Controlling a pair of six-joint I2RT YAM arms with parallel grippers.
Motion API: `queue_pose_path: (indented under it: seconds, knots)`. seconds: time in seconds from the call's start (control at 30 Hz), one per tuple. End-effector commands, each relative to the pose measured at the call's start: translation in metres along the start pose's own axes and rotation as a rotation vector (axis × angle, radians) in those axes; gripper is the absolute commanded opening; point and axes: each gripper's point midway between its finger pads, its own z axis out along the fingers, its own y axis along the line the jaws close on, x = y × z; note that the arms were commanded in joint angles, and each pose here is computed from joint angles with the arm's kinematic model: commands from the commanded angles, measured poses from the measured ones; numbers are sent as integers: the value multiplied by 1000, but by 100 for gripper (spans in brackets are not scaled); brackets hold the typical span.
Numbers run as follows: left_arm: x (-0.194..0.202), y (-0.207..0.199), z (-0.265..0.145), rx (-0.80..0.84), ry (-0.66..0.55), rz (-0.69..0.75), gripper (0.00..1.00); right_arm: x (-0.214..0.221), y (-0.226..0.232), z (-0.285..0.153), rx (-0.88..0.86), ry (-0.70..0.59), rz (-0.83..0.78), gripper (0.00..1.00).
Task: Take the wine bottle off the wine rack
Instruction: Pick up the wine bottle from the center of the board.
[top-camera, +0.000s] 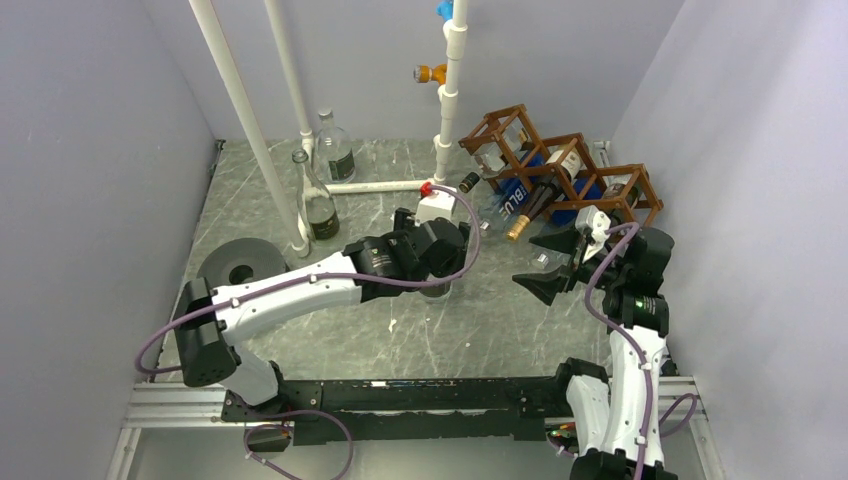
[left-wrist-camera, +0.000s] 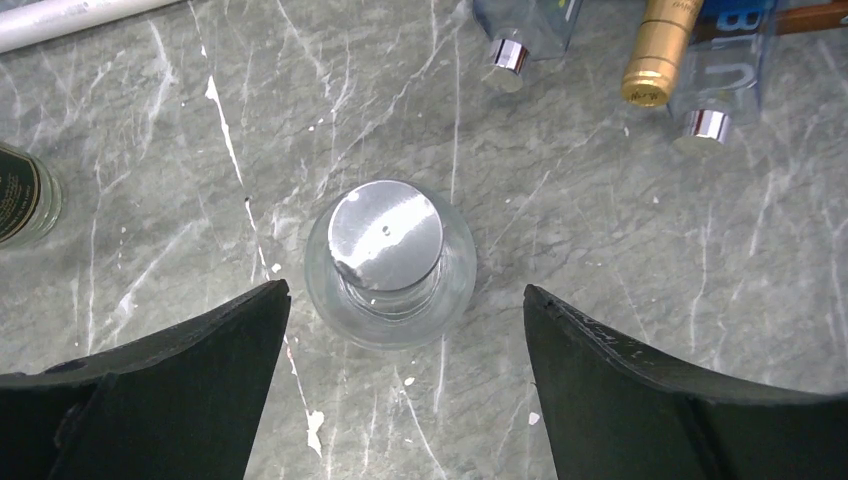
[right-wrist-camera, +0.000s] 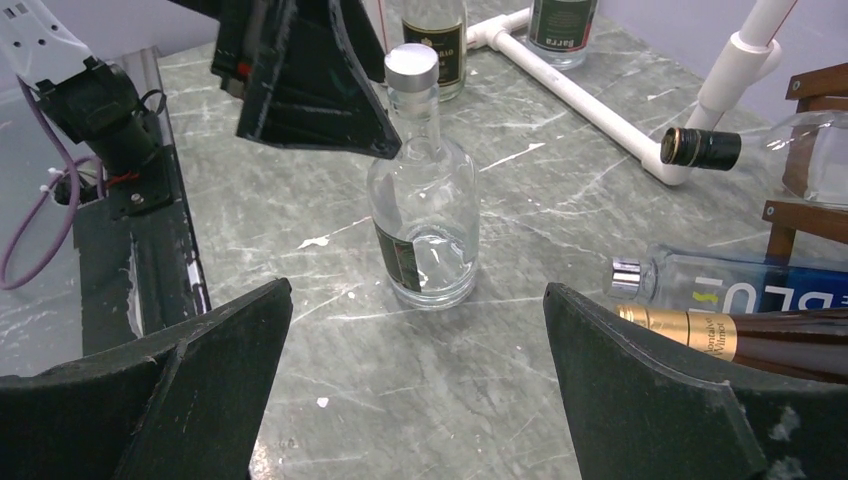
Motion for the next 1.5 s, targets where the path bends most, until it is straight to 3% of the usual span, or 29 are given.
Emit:
queue_pose_path:
  seconds: [0.0, 0.37, 0.83, 1.0, 1.2, 1.27, 1.4, 1.47]
  knots:
    - [-11, -9, 6, 0, -26, 20, 93, -6, 0, -1, 4, -10, -78, 100]
    - [3, -9, 34, -55, -10, 96, 91, -9, 6, -1, 4, -13, -111, 100]
    - [-4, 4, 43, -100, -49, 45, 78, -4, 5, -1, 12, -6, -111, 100]
    - [-1, 7, 45, -117, -44, 42, 60, -4, 7, -1, 4, -8, -110, 100]
    - [-1, 9, 45, -114, -55, 56, 46, -3, 7, -1, -3, -7, -101, 100]
    - [-1, 10, 46, -121, -55, 66, 36, -2, 7, -1, -5, -7, -100, 100]
    - [-11, 13, 39, -117, -85, 65, 3, -1, 6, -1, -4, -6, -90, 100]
    - [-24, 13, 32, -102, -127, 54, 0, -1, 6, -1, -7, -7, -87, 100]
